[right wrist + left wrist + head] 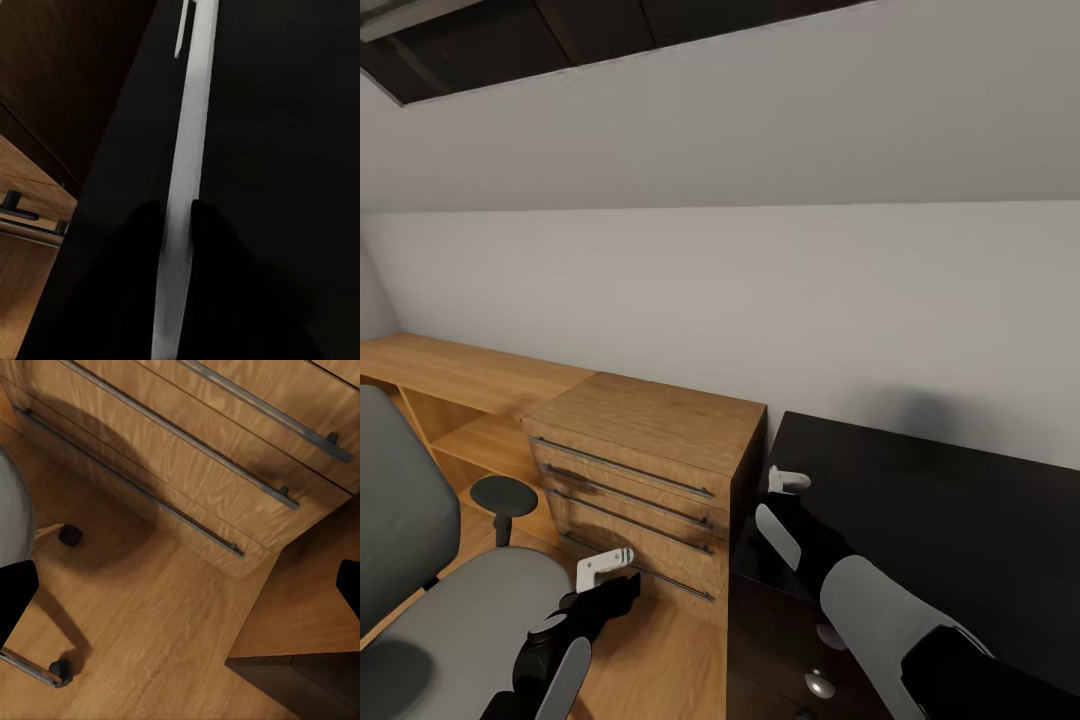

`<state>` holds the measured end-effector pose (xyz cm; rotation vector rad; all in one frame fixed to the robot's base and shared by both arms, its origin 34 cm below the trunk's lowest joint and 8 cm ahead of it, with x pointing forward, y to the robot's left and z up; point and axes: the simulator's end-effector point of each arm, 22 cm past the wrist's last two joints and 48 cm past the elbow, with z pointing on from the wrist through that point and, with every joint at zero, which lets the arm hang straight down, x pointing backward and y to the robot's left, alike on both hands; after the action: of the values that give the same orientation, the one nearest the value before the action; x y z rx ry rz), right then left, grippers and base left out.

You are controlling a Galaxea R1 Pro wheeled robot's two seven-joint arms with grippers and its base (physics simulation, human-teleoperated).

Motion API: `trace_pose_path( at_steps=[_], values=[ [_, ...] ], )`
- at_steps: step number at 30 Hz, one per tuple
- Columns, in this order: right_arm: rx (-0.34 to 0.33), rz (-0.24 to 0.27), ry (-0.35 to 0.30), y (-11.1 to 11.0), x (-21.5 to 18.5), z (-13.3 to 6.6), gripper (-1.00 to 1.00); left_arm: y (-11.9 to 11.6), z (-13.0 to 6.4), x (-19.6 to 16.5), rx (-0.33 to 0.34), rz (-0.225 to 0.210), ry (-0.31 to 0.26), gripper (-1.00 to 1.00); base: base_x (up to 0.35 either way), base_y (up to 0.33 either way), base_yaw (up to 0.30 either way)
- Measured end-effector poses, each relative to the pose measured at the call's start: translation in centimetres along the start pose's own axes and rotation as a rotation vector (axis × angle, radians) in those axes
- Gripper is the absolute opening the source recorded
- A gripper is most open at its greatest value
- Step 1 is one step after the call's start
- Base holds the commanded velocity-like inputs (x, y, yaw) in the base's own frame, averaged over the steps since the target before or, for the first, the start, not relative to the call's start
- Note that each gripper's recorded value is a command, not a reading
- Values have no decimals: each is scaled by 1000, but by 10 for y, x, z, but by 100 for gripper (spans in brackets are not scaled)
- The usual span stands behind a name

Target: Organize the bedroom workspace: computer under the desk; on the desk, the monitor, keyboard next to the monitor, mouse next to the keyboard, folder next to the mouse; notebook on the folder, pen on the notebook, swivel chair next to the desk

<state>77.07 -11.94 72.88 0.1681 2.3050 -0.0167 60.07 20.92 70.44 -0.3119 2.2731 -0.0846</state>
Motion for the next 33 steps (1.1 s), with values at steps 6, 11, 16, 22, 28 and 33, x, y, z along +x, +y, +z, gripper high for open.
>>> trace_pose_path(
  at_steps=[6, 11, 16, 22, 28, 33],
  values=[
    [0, 0, 0, 0, 0, 0, -100, 0, 0, 0, 1, 0, 1, 100, 0, 0, 0],
    [0, 3, 0, 0, 0, 0, -100, 0, 0, 0, 1, 0, 1, 100, 0, 0, 0],
    [4, 5, 7, -1, 1, -1, -100, 0, -2, -2, 0, 0, 2, 100, 0, 0, 0],
    [18, 1, 31, -7, 3, -4, -100, -2, -8, -11, -1, 1, 3, 100, 0, 0, 0],
    [-5, 22, -40, -3, -40, -19, -100, -4, -14, -19, -1, 2, 4, 100, 0, 0, 0],
    [2, 75, -174, -38, -91, -50, -100, -5, -19, -26, -3, 3, 4, 100, -78, 0, 0]
  ],
)
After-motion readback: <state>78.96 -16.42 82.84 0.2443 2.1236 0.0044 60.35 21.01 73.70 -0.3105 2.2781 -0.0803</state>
